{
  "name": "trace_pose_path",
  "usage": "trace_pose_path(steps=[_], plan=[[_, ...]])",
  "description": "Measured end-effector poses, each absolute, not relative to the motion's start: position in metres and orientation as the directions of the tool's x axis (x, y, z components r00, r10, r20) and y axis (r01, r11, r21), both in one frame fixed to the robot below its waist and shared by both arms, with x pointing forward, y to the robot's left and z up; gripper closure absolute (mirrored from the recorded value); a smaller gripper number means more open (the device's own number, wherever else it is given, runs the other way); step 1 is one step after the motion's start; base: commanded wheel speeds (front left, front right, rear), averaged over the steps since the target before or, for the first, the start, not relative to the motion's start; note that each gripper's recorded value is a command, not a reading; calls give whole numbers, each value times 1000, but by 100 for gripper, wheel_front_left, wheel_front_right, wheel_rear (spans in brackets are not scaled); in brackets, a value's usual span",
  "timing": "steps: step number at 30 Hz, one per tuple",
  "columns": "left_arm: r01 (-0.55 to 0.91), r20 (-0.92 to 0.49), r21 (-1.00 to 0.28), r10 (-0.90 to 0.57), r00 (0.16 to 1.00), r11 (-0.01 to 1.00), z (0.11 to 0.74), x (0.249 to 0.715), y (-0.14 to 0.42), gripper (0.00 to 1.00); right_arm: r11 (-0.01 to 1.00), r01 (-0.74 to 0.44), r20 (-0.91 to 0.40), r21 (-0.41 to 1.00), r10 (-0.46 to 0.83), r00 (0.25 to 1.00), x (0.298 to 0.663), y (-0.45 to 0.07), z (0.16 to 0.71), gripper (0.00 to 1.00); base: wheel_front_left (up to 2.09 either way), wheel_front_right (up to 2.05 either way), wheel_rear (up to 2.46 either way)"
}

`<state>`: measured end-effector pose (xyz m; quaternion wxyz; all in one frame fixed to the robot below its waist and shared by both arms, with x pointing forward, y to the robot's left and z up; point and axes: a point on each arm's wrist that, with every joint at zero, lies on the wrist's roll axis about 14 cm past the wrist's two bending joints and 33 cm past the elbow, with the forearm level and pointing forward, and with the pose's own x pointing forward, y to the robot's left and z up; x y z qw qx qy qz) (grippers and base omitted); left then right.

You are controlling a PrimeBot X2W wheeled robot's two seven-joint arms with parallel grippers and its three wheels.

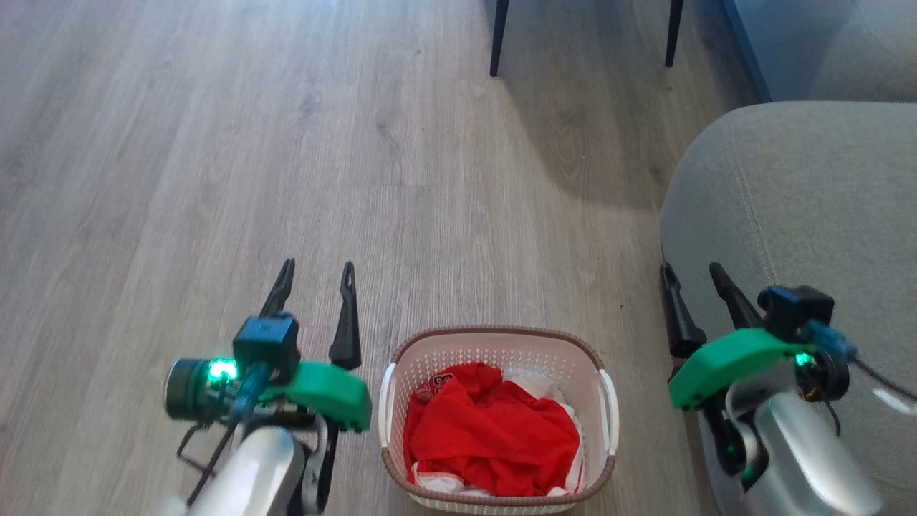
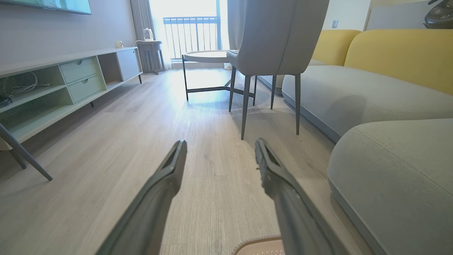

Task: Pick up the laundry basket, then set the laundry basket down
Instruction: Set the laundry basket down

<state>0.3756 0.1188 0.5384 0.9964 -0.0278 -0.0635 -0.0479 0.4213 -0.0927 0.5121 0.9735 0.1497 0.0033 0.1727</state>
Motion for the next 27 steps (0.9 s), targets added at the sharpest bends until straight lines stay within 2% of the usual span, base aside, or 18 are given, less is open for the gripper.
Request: trace_pose_path(steps=[4,7,10,16,27], plan=[[85,170,-67,-73,983,994,545,359,123,0,904,-350,155,245,320,935,405,-87,539,0,0,0,0],[120,168,-85,-105,980,989,541,348,116,0,913,-329,182,239,291,939,392,-92,543,0,0,0,0],[102,150,-142,-80,985,985,534,340,121,0,921,-311,175,234,275,945,379,-98,537,0,0,0,0],[65,158,-141,-42,987,988,535,337,137,0,945,-254,128,207,231,965,364,-114,520,0,0,0,0],[93,131,-164,-71,989,982,525,336,132,0,948,-226,116,226,204,972,361,-121,515,0,0,0,0]])
